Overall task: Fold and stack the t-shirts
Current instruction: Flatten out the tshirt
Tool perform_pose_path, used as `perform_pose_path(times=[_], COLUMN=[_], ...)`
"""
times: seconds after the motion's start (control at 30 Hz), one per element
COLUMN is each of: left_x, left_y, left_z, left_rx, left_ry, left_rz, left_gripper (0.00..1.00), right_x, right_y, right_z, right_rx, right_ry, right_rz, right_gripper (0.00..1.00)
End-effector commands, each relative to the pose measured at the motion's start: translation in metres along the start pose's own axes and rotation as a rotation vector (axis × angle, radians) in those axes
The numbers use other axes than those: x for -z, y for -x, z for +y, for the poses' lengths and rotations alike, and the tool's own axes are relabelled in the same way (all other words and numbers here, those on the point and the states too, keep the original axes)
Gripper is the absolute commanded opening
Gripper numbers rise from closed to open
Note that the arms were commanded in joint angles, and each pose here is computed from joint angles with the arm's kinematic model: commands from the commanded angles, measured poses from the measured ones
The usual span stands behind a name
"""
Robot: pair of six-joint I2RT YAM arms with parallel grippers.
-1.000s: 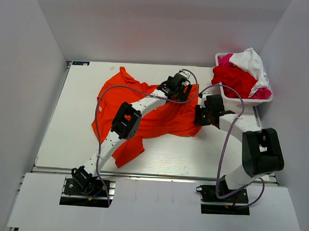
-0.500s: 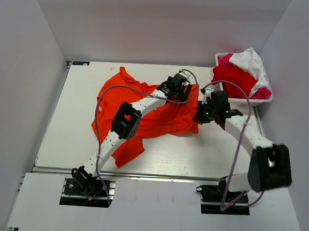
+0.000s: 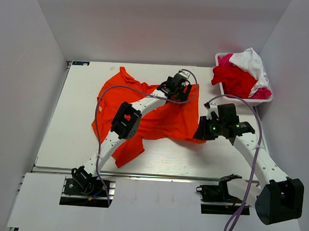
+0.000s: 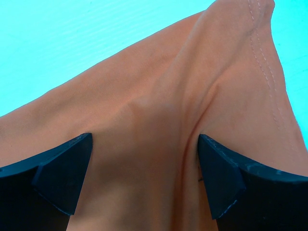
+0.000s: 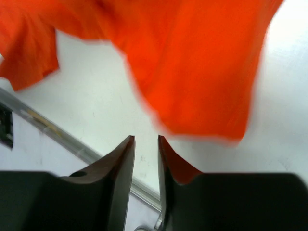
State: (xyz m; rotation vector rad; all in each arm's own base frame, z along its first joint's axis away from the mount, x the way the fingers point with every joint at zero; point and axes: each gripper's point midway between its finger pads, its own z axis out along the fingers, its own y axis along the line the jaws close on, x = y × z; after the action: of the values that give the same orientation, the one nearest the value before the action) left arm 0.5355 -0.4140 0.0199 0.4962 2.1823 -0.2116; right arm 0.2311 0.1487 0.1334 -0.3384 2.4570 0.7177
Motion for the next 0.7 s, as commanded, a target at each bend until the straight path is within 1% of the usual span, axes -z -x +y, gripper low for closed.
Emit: perform_pose_path(times=[0.0, 0.03, 0.07, 0.1, 0.13, 0.17, 0.2, 0.27, 0.3, 0.33, 0.37, 0.4, 0.47, 0.53, 0.57, 0.63, 0.67], left_x=[-0.003, -0.003, -0.003, -0.003, -0.002, -0.002, -0.002, -0.002, -0.004, -0.003, -0.002, -0.002, 0.003, 0.009, 0.016, 0.028, 0.042], left_y=[-0.132, -0.132, -0.132, -0.132, -0.132, -0.132, -0.132, -0.133, -0.131, -0.135, -0.127, -0.131, -0.108, -0.098, -0.071, -0.040, -0.009], left_z=[0.030, 0.030, 0.030, 0.030, 0.029, 0.029, 0.029, 0.026, 0.026, 0.025, 0.023, 0.023, 0.014, 0.012, 0.008, 0.005, 0.004], left_rx=[-0.130, -0.130, -0.130, -0.130, -0.128, -0.128, -0.128, -0.126, -0.124, -0.133, -0.137, -0.139, -0.131, -0.152, -0.140, -0.152, -0.155], left_ry=[0.082, 0.082, 0.082, 0.082, 0.072, 0.072, 0.072, 0.060, 0.059, 0.046, 0.033, 0.034, -0.017, -0.038, -0.056, -0.076, -0.082], left_rz=[0.379, 0.379, 0.379, 0.379, 0.381, 0.381, 0.381, 0.383, 0.374, 0.385, 0.367, 0.377, 0.324, 0.309, 0.254, 0.196, 0.135], left_gripper=[1.00, 1.00, 1.00, 1.00, 1.00, 1.00, 1.00, 1.00, 1.00, 1.00, 1.00, 1.00, 1.00, 1.00, 1.00, 1.00, 1.00], right_x=[0.012, 0.012, 0.011, 0.011, 0.011, 0.010, 0.008, 0.006, 0.006, 0.005, 0.004, 0.001, -0.001, -0.003, -0.003, -0.004, -0.005], right_y=[-0.065, -0.072, -0.085, -0.088, -0.089, -0.088, -0.077, -0.064, -0.047, -0.042, -0.038, -0.026, -0.017, -0.008, -0.005, -0.001, -0.001], right_z=[0.003, 0.001, -0.006, -0.009, -0.014, -0.016, -0.020, -0.024, -0.031, -0.034, -0.035, -0.037, -0.041, -0.052, -0.058, -0.063, -0.063], right_rx=[-0.125, -0.155, -0.176, -0.186, -0.191, -0.192, -0.184, -0.195, -0.181, -0.187, -0.194, -0.185, -0.198, -0.235, -0.239, -0.260, -0.264], right_ry=[0.002, -0.016, -0.051, -0.068, -0.092, -0.105, -0.126, -0.157, -0.201, -0.218, -0.229, -0.234, -0.256, -0.322, -0.356, -0.379, -0.375], right_rz=[0.221, 0.240, 0.272, 0.276, 0.274, 0.270, 0.226, 0.181, 0.116, 0.104, 0.092, 0.047, 0.030, 0.013, 0.005, -0.003, -0.001], right_gripper=[0.33, 0.40, 0.59, 0.69, 0.82, 0.90, 0.90, 0.90, 0.90, 0.90, 0.90, 0.90, 0.90, 0.90, 0.90, 0.90, 0.90])
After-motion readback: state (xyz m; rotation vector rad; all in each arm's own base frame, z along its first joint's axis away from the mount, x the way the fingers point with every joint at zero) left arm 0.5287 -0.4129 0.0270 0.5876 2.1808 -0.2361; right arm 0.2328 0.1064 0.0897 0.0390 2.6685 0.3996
